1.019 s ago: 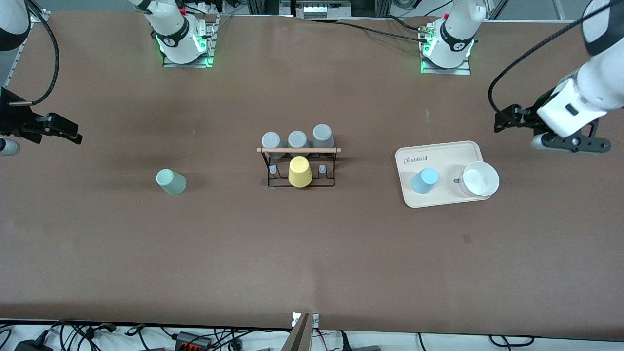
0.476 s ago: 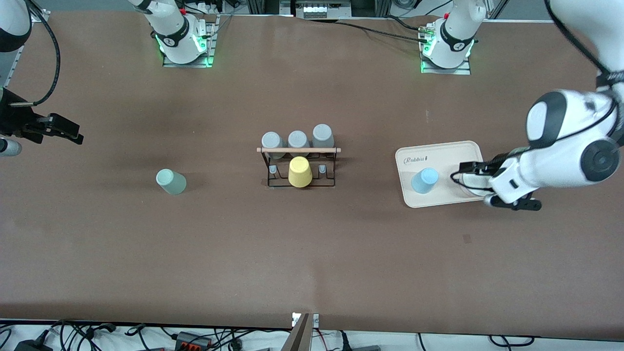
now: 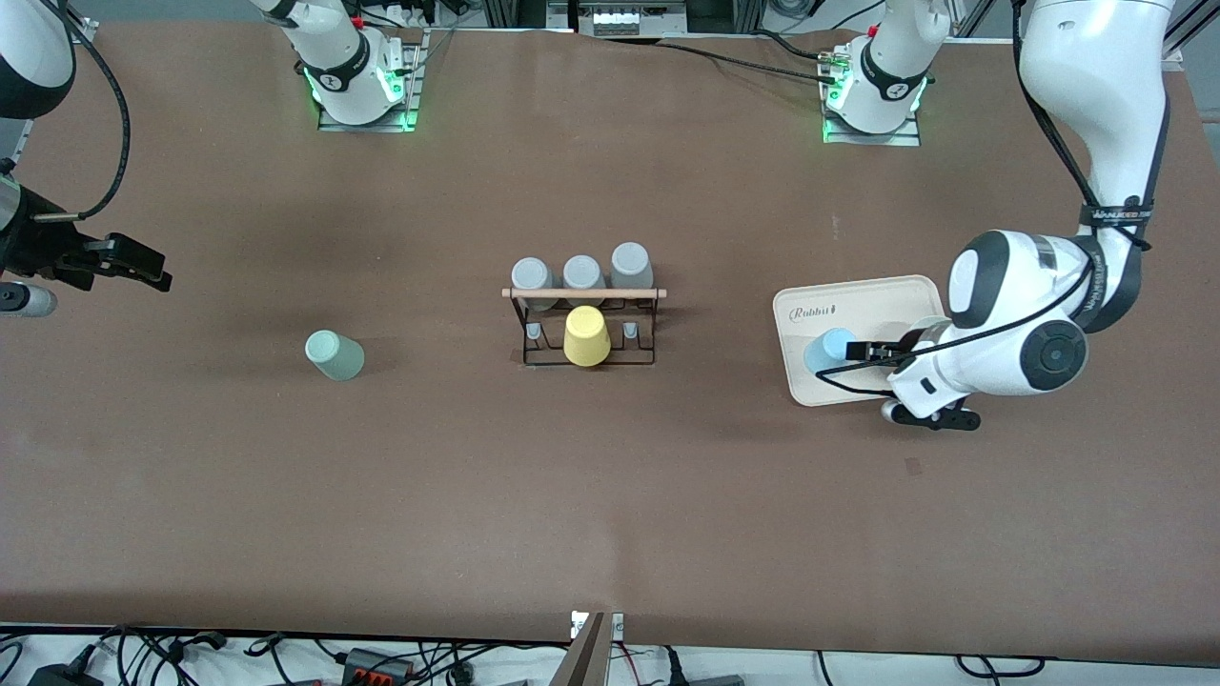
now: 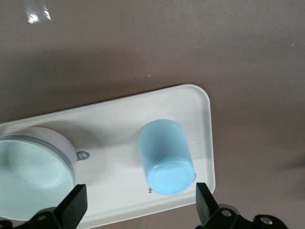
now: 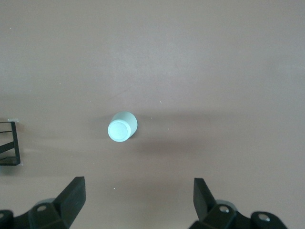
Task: Hang scattered cups on rack with three cups
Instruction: 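Close the left gripper on the light blue cup and lift it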
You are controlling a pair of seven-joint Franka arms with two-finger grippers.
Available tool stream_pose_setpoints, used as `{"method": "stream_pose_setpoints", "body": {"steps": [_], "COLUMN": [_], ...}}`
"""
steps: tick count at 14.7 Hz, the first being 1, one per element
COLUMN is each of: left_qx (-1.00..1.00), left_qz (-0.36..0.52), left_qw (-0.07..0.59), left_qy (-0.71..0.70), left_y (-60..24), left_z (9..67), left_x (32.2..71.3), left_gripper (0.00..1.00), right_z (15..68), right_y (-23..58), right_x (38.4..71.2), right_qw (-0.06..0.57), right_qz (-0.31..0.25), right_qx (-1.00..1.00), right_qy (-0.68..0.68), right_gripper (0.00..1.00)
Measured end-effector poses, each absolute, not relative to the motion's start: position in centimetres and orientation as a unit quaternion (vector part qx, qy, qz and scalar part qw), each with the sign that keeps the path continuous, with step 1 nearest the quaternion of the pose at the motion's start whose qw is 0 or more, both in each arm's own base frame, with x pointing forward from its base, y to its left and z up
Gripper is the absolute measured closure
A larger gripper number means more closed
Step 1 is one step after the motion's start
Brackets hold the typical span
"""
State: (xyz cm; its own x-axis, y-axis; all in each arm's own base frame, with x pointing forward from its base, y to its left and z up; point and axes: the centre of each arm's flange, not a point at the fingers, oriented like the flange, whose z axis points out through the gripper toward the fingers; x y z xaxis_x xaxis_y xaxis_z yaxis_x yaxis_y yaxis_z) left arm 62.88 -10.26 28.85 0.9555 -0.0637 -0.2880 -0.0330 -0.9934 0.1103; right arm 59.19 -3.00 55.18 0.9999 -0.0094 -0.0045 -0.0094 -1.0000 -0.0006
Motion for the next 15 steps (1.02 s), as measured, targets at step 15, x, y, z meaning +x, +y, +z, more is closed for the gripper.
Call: {"method": "stream_pose_setpoints", "body": {"steps": [15], "left_qx": [0.988], "left_qz": [-0.141], "left_qw": [0.044], "left_qy": [-0.031], "left_y": [-13.7], "left_z": [22.5], "left_x": [59.5], "left_gripper": [0.00], "right_z": [54.5], "right_y": [-3.0], "right_x": [59.7], "right_qw": [0.000], "right_qz": [0.001], "right_qx": [-1.000], "right_qy": [0.005], "right_gripper": [0.00]}}
